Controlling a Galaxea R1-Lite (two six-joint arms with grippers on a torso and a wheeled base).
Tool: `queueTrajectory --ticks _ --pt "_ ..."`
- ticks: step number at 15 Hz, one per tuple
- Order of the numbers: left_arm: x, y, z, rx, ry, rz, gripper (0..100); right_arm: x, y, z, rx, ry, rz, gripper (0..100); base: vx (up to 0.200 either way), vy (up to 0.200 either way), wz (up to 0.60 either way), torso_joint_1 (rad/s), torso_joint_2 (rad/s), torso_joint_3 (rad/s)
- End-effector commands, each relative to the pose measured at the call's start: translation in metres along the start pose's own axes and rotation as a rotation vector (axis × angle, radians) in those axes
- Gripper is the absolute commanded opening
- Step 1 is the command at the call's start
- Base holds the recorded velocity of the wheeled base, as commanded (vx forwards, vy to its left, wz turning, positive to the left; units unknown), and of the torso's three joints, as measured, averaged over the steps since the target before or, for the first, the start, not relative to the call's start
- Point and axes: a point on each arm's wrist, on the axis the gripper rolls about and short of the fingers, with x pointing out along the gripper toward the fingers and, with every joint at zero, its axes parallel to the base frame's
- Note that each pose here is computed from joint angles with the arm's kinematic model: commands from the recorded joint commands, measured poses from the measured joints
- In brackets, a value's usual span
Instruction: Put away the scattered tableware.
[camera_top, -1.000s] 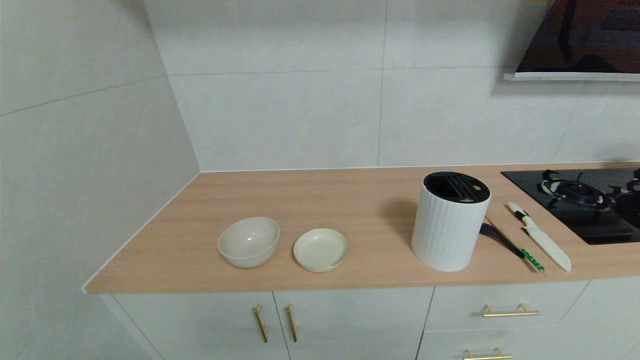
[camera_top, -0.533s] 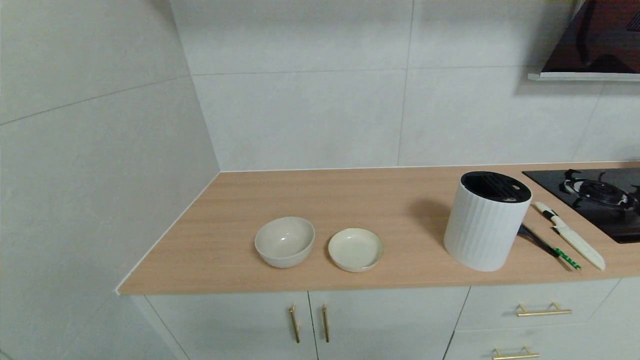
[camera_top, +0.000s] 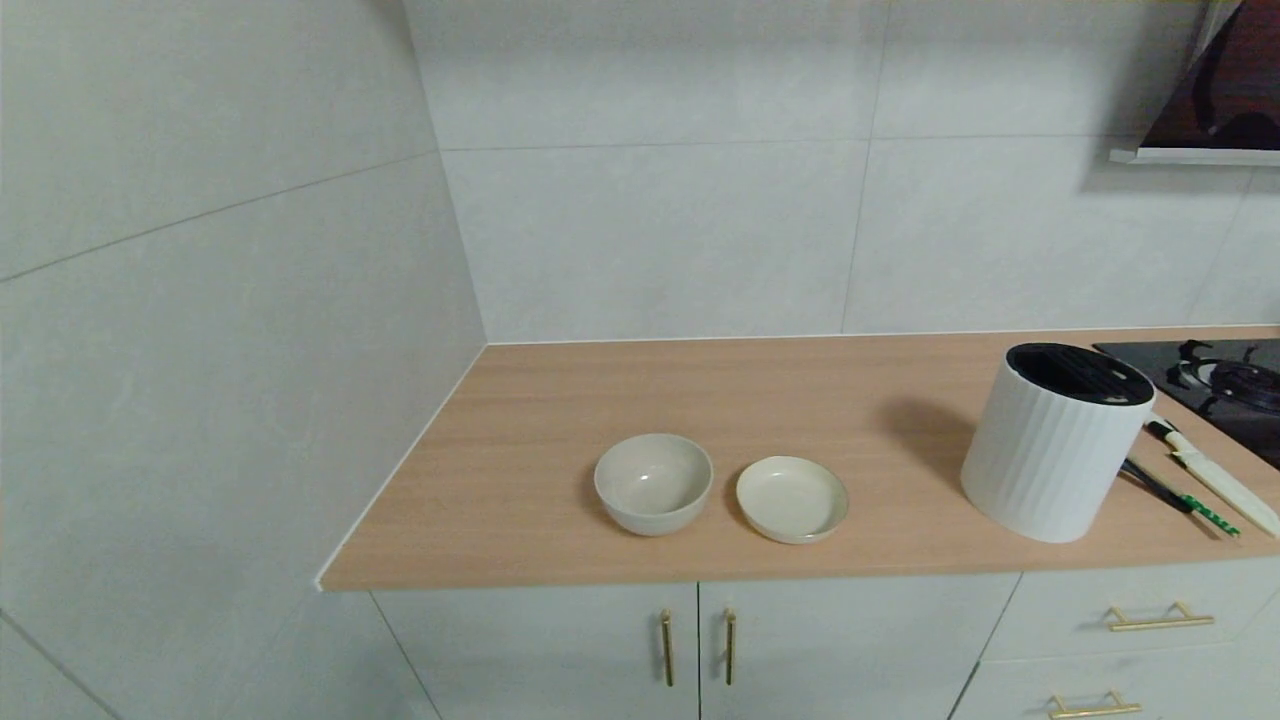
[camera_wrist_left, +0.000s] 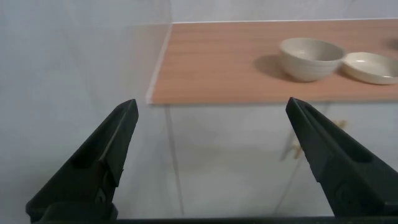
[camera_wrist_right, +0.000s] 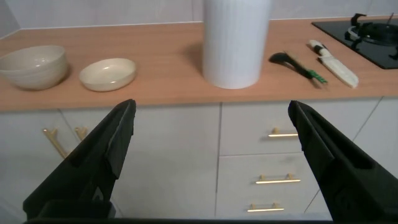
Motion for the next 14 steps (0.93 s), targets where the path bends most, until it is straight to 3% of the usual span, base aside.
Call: queueTrajectory --ticks 1,11,14 --pt "0.0001 0.0000 0.0000 0.000 0.002 0.000 100 0.0001 0.0000 0.0000 0.000 0.001 0.000 100 0.000 0.000 0.00 0.000 0.00 0.000" --pt "0.0001 0.0000 0.0000 0.000 0.002 0.000 100 0.0001 0.0000 0.0000 0.002 0.001 0.000 100 0.000 0.000 0.00 0.000 0.00 0.000" --pt "0.0001 0.0000 0.0000 0.000 0.002 0.000 100 0.0001 0.0000 0.0000 0.002 0.001 -0.001 100 0.000 0.000 0.00 -0.118 0.26 0.146"
